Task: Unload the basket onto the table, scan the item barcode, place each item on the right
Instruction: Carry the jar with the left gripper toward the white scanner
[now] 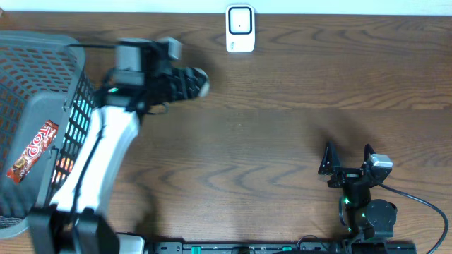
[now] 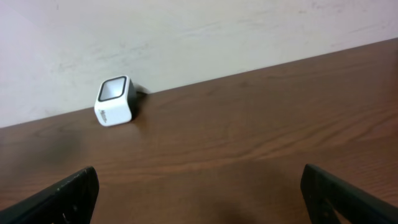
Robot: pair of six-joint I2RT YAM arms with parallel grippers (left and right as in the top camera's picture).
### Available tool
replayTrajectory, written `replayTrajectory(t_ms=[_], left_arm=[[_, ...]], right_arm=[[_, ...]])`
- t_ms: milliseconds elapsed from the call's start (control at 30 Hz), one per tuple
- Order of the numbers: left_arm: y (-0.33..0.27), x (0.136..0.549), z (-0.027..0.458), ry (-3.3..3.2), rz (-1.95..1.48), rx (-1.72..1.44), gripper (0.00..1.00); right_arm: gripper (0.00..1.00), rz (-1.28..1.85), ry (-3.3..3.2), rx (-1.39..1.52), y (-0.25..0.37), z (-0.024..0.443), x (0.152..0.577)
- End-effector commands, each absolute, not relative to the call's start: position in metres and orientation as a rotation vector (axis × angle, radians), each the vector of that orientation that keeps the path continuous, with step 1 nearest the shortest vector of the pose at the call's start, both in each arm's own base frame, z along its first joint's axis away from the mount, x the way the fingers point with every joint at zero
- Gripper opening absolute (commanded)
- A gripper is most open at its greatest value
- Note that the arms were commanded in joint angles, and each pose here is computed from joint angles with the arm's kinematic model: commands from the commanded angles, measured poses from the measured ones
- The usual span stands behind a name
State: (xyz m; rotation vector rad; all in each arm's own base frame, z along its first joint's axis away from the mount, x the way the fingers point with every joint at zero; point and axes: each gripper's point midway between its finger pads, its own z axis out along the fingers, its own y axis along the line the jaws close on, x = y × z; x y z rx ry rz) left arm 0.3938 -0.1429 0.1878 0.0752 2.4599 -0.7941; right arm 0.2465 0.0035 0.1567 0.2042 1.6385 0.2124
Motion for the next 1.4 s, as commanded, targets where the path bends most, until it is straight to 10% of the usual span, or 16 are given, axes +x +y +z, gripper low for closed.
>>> replayTrajectory(t_ms=[0,367,1367], left_arm=[[-0.161,0.389,0.155,2.5,-0.693,0.403,0.67],[-0.141,0.36,0.062,2.688,-0.278,0.967,0.67],[-0.114,0.321,0.017,2.8,-0.126,1.123,0.71]], right_arm=[[0.99,0.224,1.639,0.207,0.005,0.156,0.246],[0.99,0.224,1.639,0.207,0.005,0.156,0.246],[0.99,0.224,1.639,0.207,0.005,0.156,0.246]])
